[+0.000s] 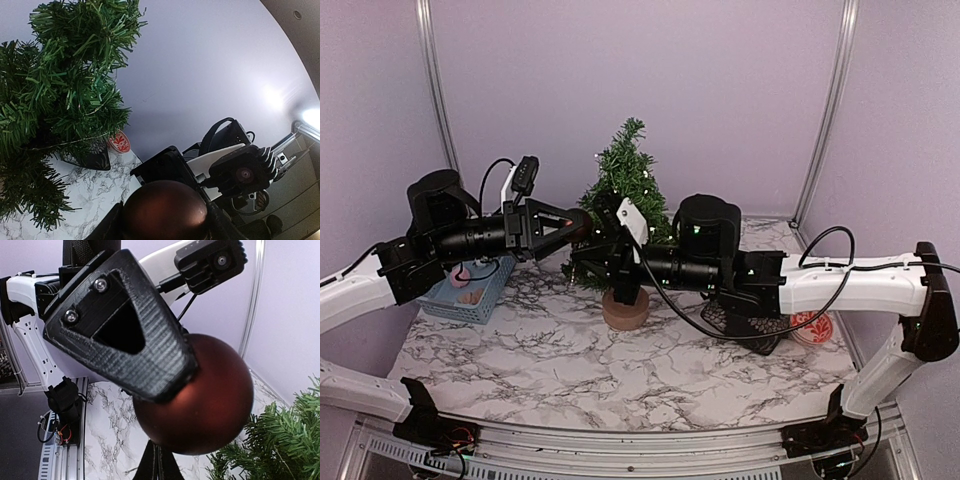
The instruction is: Decorate the small christmas tree
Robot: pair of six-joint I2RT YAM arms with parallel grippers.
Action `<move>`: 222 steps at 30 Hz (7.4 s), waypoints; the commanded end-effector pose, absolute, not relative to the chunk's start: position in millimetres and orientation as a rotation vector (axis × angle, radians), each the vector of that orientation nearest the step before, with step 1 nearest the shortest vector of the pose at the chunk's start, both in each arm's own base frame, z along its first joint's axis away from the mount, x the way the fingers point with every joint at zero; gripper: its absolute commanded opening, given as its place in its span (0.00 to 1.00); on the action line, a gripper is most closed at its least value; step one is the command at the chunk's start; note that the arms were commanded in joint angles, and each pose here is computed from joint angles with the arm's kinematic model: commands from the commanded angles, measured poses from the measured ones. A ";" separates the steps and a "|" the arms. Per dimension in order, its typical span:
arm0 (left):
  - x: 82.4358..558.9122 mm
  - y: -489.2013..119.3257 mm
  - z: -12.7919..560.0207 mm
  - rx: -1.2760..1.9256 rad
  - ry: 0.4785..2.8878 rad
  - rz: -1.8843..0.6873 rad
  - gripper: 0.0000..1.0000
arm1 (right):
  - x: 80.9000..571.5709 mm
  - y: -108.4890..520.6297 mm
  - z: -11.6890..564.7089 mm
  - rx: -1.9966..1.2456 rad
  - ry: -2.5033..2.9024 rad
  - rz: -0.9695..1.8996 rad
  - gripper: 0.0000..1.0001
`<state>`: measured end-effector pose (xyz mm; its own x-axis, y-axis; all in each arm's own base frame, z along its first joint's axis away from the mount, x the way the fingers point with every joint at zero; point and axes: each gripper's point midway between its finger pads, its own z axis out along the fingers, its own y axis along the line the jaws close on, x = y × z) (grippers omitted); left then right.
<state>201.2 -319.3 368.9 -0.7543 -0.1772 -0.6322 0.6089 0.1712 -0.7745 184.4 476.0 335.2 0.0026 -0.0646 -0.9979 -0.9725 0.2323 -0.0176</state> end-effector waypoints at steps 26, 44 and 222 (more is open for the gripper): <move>243.9 -295.3 292.0 0.163 1.966 -1.336 0.39 | 227.1 447.5 282.5 -0.887 1.712 0.762 0.00; 246.2 -300.9 273.8 0.168 1.984 -1.289 0.40 | 222.1 432.9 256.6 -0.804 1.824 0.611 0.00; 223.9 -324.2 290.2 0.371 1.851 -1.375 0.37 | 200.7 453.2 289.4 -0.971 1.649 0.797 0.01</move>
